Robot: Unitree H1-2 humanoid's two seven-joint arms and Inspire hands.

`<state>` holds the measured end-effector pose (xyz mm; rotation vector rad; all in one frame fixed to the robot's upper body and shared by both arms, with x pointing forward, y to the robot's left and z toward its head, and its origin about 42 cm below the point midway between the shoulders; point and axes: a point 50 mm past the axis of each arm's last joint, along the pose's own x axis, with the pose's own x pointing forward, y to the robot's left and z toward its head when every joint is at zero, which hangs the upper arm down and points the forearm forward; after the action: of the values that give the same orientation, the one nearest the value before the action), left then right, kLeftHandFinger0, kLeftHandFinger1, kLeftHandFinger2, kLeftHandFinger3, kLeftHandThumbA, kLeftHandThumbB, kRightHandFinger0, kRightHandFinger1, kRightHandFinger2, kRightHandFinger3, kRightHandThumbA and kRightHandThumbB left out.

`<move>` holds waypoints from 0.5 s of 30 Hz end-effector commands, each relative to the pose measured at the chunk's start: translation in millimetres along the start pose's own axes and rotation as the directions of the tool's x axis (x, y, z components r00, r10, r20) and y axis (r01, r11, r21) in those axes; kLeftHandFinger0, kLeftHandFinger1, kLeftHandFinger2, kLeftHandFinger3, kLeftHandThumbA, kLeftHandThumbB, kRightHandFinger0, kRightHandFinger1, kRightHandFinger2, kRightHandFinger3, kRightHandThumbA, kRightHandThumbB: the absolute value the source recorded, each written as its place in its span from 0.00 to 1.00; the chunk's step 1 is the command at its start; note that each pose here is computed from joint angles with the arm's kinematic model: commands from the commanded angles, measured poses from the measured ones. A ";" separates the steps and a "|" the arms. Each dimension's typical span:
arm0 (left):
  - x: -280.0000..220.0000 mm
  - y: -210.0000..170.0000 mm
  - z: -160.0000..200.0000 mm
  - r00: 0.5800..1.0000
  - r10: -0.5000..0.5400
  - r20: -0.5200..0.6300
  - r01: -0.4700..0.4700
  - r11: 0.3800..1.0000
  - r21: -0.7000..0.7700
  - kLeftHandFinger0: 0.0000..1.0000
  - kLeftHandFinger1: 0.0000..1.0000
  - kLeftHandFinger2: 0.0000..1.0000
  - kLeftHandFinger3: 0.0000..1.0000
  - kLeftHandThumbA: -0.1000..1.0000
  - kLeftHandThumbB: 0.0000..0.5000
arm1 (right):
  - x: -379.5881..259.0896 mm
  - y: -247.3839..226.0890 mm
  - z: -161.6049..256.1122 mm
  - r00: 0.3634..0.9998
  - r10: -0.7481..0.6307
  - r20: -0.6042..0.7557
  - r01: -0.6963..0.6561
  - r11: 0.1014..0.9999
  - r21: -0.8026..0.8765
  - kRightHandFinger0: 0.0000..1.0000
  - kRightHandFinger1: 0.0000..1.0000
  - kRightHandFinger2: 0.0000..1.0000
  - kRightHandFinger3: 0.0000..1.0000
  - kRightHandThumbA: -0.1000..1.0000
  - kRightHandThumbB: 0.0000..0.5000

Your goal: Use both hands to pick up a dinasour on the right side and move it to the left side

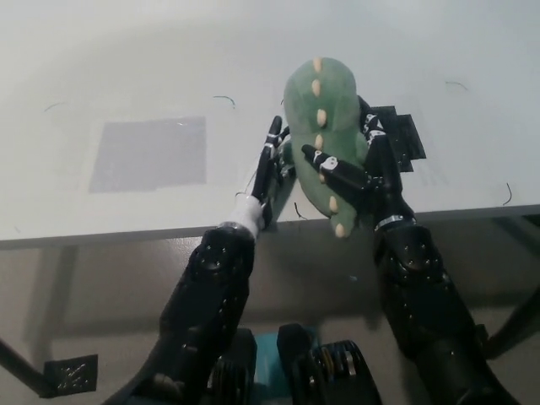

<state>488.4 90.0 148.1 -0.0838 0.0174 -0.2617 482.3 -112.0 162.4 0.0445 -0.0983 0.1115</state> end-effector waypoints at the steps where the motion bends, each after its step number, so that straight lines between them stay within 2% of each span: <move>1: -10.6 -8.6 -17.1 0.992 -0.049 -0.117 0.052 0.998 0.022 1.00 1.00 1.00 1.00 1.00 0.27 | -13.2 58.0 -17.8 0.978 0.151 -0.143 -0.151 0.989 0.012 1.00 1.00 1.00 1.00 1.00 0.19; 3: -12.8 -1.9 -14.1 0.994 -0.029 -0.101 0.034 0.999 0.041 1.00 1.00 1.00 1.00 1.00 0.28 | -12.2 64.0 -14.6 0.977 0.169 -0.134 -0.169 0.986 0.008 1.00 1.00 1.00 1.00 1.00 0.15; 4: -14.0 2.5 -12.8 0.995 -0.027 -0.096 0.032 0.998 0.050 1.00 1.00 1.00 1.00 1.00 0.31 | -11.5 67.7 -13.4 0.975 0.179 -0.135 -0.178 0.984 0.019 1.00 1.00 1.00 1.00 1.00 0.15; 6: -16.5 11.7 -10.7 0.997 0.006 -0.078 -0.001 0.998 0.066 1.00 1.00 1.00 1.00 1.00 0.26 | -9.8 75.3 -10.2 0.970 0.207 -0.129 -0.207 0.978 0.013 1.00 1.00 1.00 1.00 1.00 0.16; 9: -14.5 13.1 -6.7 0.998 0.007 -0.065 -0.002 0.997 0.072 1.00 1.00 1.00 1.00 1.00 0.24 | -6.8 73.7 -6.3 0.966 0.227 -0.126 -0.229 0.973 0.005 1.00 1.00 1.00 1.00 1.00 0.20; 11: -18.2 25.2 -4.5 0.999 0.028 -0.031 -0.025 0.996 0.081 1.00 1.00 1.00 1.00 1.00 0.29 | -5.3 83.4 -1.6 0.957 0.273 -0.103 -0.276 0.961 -0.020 1.00 1.00 1.00 1.00 1.00 0.12; 15: -23.6 35.2 -4.2 0.998 0.054 -0.007 -0.054 0.997 0.046 1.00 1.00 1.00 1.00 1.00 0.29 | -4.0 94.8 4.9 0.950 0.294 -0.100 -0.300 0.952 -0.051 1.00 1.00 1.00 1.00 1.00 0.22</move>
<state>479.1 131.2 147.0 -0.0446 -0.0170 -0.2020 479.5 -76.7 170.5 0.0117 -0.0987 0.2099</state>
